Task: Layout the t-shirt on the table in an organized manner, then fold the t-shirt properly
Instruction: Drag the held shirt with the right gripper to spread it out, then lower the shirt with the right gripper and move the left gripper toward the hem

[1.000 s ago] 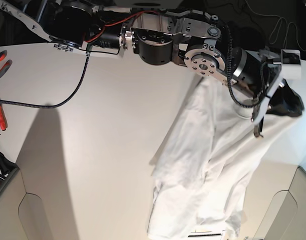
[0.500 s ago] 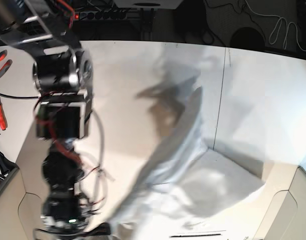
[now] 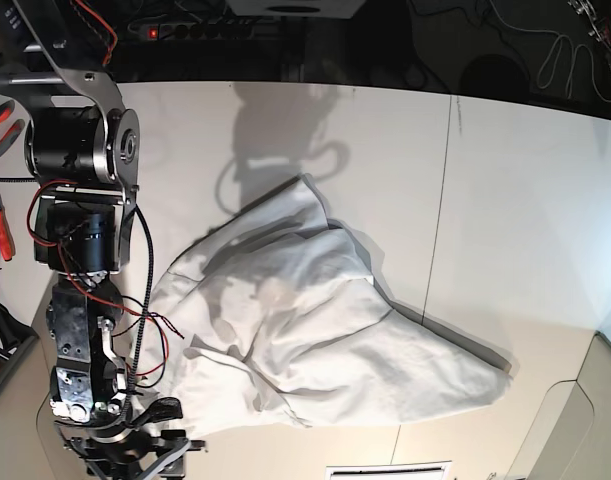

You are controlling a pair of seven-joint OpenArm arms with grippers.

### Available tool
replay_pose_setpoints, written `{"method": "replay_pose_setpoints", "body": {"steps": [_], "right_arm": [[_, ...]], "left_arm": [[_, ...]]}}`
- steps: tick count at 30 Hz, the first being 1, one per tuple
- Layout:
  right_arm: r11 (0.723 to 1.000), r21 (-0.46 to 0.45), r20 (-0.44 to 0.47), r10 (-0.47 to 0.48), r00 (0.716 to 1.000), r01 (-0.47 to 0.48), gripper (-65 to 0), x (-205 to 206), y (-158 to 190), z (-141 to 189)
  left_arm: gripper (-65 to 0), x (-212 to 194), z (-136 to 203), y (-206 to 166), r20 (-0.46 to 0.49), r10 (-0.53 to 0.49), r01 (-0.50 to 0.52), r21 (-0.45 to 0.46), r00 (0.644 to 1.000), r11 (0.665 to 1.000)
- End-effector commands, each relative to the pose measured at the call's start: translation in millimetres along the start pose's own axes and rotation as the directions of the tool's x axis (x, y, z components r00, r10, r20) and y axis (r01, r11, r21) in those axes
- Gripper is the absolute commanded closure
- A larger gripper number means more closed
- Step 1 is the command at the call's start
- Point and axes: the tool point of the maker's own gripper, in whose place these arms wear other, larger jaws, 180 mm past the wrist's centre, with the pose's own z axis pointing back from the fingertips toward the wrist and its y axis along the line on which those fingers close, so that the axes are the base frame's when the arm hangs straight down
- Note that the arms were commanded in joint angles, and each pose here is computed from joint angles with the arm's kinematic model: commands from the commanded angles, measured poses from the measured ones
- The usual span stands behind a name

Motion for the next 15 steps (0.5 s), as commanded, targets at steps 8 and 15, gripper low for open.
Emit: {"method": "replay_pose_setpoints", "body": {"steps": [8, 15], "right_arm": [[0.884, 0.460, -0.053, 0.123, 0.991, -0.085, -5.9, -4.1, 167.5, 14.8], [0.899, 0.437, -0.151, 0.113, 0.982, -0.036, 0.0, -61.1, 202.6, 23.1]], "left_arm": [[-26.6, -12.0, -30.0, -67.6, 0.000, -0.159, 0.158, -0.122, 0.987, 0.980], [-26.6, -22.3, -62.8, -55.8, -0.046, -0.088, 0.085, -0.067, 0.995, 0.994]]}}
